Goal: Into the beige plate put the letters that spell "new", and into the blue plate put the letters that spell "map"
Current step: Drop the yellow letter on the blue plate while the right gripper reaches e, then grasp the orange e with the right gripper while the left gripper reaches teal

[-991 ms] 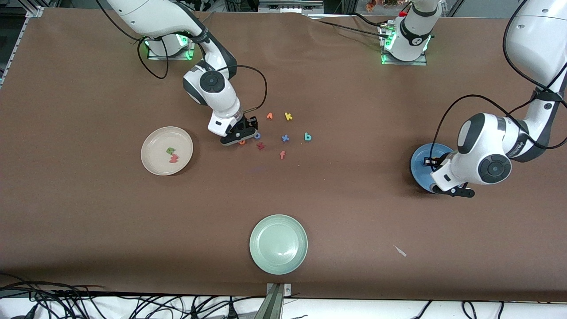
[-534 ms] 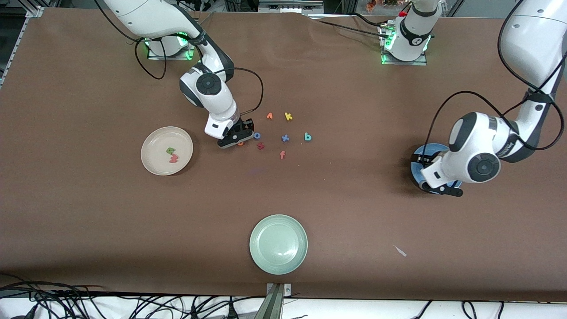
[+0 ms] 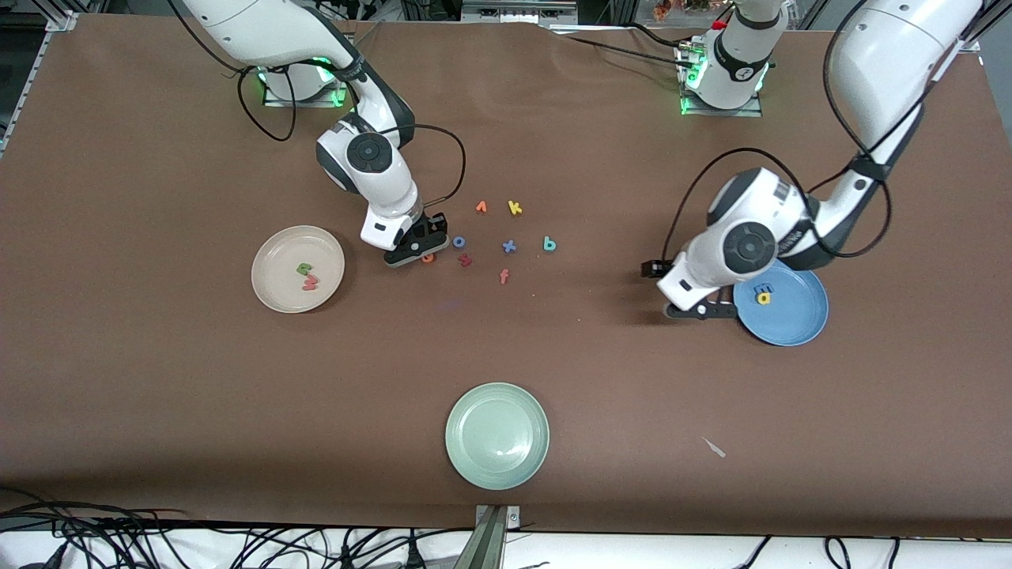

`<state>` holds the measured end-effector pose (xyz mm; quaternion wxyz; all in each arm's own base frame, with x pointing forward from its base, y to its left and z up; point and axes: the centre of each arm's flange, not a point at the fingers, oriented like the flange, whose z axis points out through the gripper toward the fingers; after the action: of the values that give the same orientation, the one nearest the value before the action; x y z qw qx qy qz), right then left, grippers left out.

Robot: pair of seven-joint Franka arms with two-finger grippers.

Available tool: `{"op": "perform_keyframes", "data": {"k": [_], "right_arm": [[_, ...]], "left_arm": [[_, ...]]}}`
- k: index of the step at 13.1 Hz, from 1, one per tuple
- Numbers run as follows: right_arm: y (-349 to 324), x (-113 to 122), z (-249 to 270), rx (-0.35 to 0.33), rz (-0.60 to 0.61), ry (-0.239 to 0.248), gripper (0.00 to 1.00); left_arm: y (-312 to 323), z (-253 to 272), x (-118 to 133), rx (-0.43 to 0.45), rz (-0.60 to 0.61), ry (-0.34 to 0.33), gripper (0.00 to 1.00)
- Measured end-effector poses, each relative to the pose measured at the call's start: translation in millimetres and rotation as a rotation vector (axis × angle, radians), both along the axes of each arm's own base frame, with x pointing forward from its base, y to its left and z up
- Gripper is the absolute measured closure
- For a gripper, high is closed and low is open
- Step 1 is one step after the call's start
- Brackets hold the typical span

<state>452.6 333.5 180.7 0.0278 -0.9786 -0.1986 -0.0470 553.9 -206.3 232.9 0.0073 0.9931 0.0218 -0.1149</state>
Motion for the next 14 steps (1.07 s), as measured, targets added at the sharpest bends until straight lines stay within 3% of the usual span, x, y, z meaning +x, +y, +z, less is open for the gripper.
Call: {"op": "perform_keyframes", "data": {"k": [4, 5, 10, 14], "right_arm": [[1, 0, -1, 0.013, 0.001, -0.008, 0.42], [1, 0, -1, 0.013, 0.001, -0.008, 0.48], [2, 0, 0, 0.017, 0.008, -0.012, 0.54], [5, 0, -2, 0.032, 0.029, -0.031, 0.57]], "left_arm": [[-75, -4, -37, -0.015, 0.047, -0.037, 0.0], [-94, -4, -47, -0.015, 0.047, -0.052, 0.0], [-154, -13, -90, 0.032, 0.065, -0.181, 0.02], [-182, -26, -112, 0.024, 0.065, -0.175, 0.06]]}}
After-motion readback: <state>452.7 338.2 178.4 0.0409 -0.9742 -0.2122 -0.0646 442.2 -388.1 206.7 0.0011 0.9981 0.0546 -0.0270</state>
